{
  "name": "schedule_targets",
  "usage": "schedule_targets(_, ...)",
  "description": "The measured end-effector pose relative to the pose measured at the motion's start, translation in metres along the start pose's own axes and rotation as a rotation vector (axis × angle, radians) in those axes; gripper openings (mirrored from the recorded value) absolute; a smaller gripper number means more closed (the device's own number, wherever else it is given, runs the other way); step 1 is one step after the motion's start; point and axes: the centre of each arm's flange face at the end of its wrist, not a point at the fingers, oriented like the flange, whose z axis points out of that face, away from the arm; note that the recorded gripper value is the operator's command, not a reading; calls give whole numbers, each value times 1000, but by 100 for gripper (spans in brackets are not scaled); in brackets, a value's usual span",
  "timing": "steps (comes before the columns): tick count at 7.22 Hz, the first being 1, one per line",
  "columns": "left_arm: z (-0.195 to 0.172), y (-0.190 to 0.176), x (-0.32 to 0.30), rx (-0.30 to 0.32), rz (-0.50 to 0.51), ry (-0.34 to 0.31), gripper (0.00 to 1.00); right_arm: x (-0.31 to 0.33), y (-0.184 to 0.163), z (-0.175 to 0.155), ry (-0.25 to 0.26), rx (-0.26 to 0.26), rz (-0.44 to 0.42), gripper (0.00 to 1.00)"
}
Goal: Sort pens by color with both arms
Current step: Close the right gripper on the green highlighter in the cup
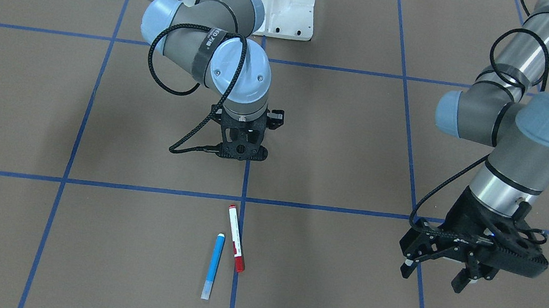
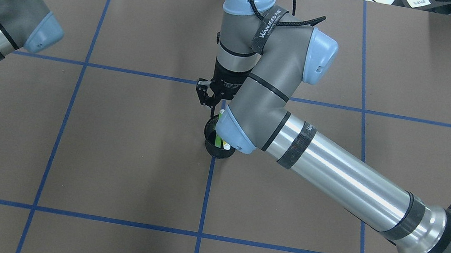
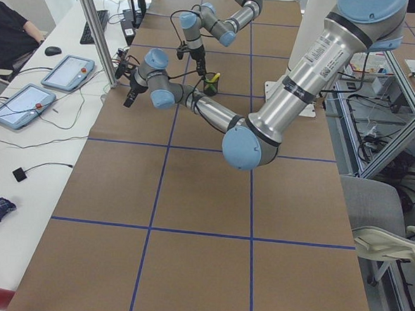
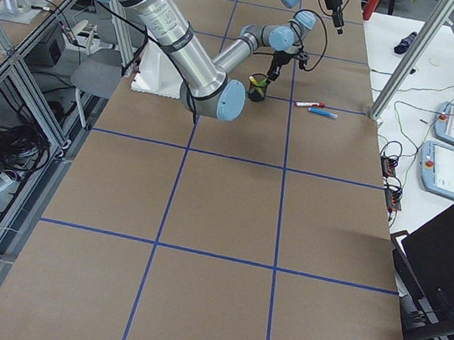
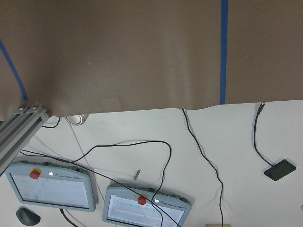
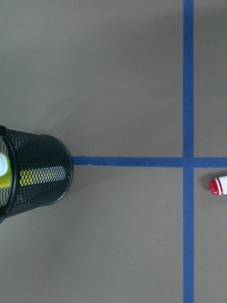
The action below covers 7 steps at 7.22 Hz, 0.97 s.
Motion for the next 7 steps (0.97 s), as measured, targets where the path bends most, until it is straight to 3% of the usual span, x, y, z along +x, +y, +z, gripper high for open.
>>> schedule_targets(2,0,0,0,1,0,1,100,-1,0,0,-2,2,-4,53)
schedule_targets(4,-1,0,0,1,-1,1,100,-1,0,0,-2,3,-4,43)
schedule_targets(5,-1,0,1,1,-1,2,100,-2,0,0,-2,2,-4,29)
schedule_targets(6,-1,0,1,2,-2,2,100,-2,0,0,-3,2,-5,6)
schedule_targets(7,-1,0,1,2,-2,3,100,-2,0,1,-5,3,-8,0)
